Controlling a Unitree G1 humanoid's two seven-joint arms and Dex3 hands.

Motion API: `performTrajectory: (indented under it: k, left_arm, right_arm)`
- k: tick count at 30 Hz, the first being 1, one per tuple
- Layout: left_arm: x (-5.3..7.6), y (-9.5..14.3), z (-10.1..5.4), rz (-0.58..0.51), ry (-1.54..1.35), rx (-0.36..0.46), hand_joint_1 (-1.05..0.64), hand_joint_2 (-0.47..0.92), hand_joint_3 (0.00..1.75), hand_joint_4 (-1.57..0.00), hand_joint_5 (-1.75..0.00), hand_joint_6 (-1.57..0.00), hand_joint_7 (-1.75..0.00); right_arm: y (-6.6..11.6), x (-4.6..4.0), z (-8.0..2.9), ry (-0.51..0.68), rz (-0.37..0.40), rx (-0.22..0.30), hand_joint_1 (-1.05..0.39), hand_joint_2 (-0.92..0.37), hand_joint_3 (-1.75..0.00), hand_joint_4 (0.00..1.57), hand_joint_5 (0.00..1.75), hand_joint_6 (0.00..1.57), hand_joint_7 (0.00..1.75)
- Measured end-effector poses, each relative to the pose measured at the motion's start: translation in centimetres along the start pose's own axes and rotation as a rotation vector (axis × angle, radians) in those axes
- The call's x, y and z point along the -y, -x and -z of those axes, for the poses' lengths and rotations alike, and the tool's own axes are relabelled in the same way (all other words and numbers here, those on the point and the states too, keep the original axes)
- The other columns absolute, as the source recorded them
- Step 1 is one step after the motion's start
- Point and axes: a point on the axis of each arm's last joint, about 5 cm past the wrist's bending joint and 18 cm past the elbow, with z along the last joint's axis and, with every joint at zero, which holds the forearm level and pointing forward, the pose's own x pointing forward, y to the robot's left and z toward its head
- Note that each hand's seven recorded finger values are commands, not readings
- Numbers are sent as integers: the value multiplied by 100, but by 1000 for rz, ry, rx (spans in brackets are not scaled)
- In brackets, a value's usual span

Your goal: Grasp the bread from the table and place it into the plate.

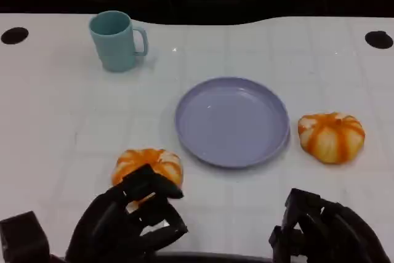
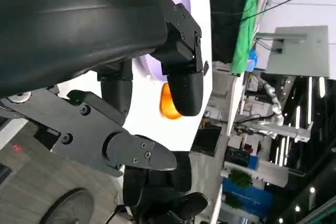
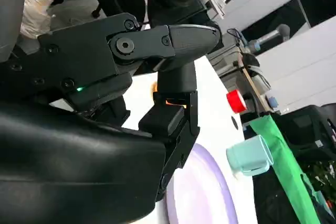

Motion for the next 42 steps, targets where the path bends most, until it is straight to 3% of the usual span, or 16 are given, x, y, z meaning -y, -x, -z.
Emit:
performTrajectory:
  k: [5, 9, 18, 21, 24, 29, 37, 42]
  left_arm:
    - [26, -14, -106, -7, -142, 47, -65, 92, 6, -33, -101, -44, -23]
    - [26, -12, -178, -30, -270, 48, -68, 92, 6, -29, -95, -41, -15]
    - [35, -37, -456, -85, -585, 50, -54, 88, 0, -20, -87, -39, -5]
    - [22, -26, -547, -91, -765, 4, -60, 89, 0, -16, -77, -35, -2]
    - [26, -27, -672, -87, -986, -38, -65, 92, 1, -19, -53, -27, -1]
    - [118, -93, -800, -64, -1351, -116, -64, 88, 0, -19, -42, -22, 0]
    - [248, -251, -791, -66, -1606, -199, -65, 84, 0, -19, -38, -26, -2]
    - [245, -365, -726, -68, -1670, -263, -64, 83, 0, -20, -35, -27, -1]
  right_arm:
    - [-6, -15, -22, 10, -6, 8, -69, -92, -26, 85, 161, 74, 135]
    - [-6, -15, -23, 24, -5, -1, -70, -92, -26, 84, 161, 74, 136]
    - [-20, -26, -19, 21, 0, -3, -70, -92, -25, 83, 164, 74, 139]
    - [-24, -30, -15, 16, 4, -8, -70, -92, -25, 83, 164, 73, 139]
    - [-27, -33, -17, 17, 8, -8, -70, -92, -25, 83, 164, 73, 140]
    - [-35, -42, -22, 16, 7, -11, -70, -92, -25, 81, 165, 73, 142]
    - [-40, -46, -24, 17, 11, -14, -70, -92, -25, 82, 166, 72, 143]
    - [-44, -54, -26, 18, 11, -14, -70, -92, -24, 82, 166, 73, 143]
